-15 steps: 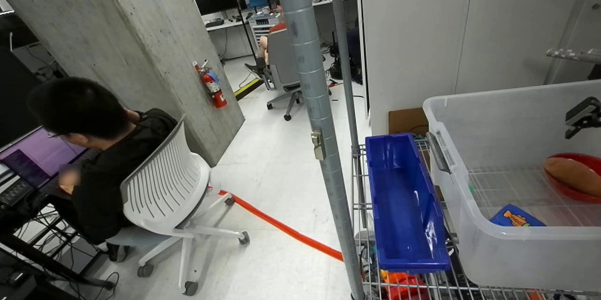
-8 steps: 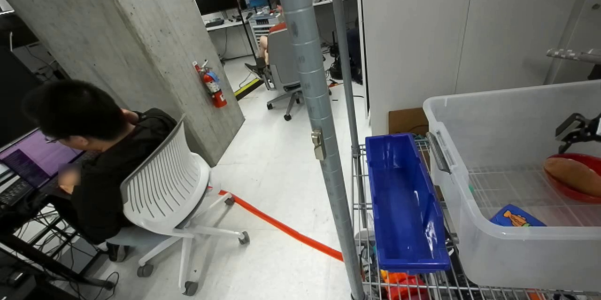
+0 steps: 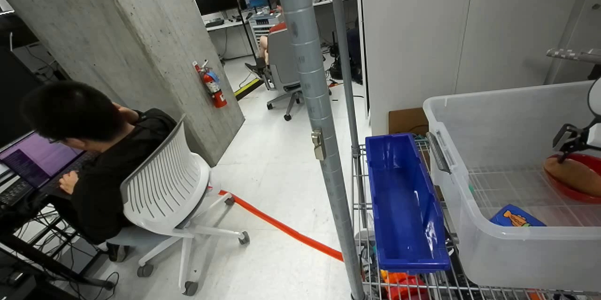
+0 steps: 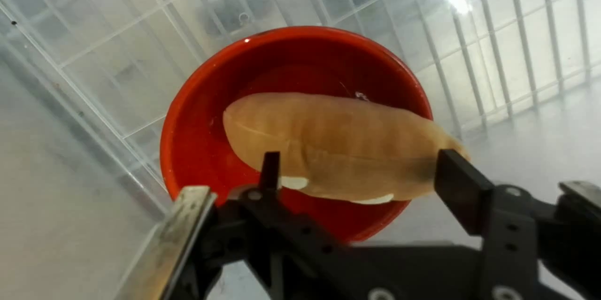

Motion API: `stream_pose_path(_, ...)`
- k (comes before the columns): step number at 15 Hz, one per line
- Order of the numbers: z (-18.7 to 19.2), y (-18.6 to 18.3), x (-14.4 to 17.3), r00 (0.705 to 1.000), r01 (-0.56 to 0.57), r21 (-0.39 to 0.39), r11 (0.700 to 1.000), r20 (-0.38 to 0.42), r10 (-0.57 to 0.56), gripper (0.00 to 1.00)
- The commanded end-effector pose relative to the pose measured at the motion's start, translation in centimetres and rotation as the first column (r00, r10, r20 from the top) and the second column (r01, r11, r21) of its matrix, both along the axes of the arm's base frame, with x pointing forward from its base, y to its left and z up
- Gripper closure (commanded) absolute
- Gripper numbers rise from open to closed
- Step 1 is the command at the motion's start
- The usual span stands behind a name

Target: Remove the bread from the red bowl

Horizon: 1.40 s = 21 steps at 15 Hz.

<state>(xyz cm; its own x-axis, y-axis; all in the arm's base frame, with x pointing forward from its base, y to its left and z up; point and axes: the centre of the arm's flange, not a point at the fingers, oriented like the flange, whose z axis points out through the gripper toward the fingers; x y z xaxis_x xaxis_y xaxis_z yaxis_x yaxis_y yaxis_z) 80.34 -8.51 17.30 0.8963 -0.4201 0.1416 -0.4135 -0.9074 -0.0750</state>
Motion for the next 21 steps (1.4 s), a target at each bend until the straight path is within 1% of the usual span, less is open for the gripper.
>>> stream_pose_path(1,-1.5,-0.6,3.3,1.0,0.015,-0.028,0.999,0.005,-0.015,0.48)
stream_pose_path(4,-2.7,-0.6,3.2,1.0,0.022,-0.028,0.999,0.003,-0.022,0.7)
stream_pose_path(7,-3.3,-0.5,2.3,1.0,0.016,-0.028,0.999,-0.005,-0.016,0.93)
stream_pose_path(8,-3.4,-0.4,1.9,1.0,0.014,-0.024,1.0,-0.009,-0.014,0.98)
stream_pose_path(9,-3.0,-0.2,1.5,1.0,0.009,-0.021,1.0,-0.011,-0.009,1.0)
stream_pose_path(13,-0.8,0.1,-0.5,1.0,-0.009,-0.029,1.0,0.005,0.009,0.99)
stream_pose_path(14,0.6,0.0,-0.6,1.0,-0.007,-0.032,0.999,0.014,0.007,0.99)
stream_pose_path(17,4.5,-0.5,-2.0,0.998,0.059,-0.033,0.998,0.017,-0.058,0.99)
stream_pose_path(18,5.9,-0.3,-2.7,0.998,0.066,-0.019,0.998,0.004,-0.066,0.99)
stream_pose_path(19,7.0,0.2,-3.2,0.999,0.047,-0.001,0.999,-0.002,-0.047,0.99)
stream_pose_path(21,8.3,2.7,-3.8,1.0,-0.023,0.066,0.998,-0.011,0.023,0.99)
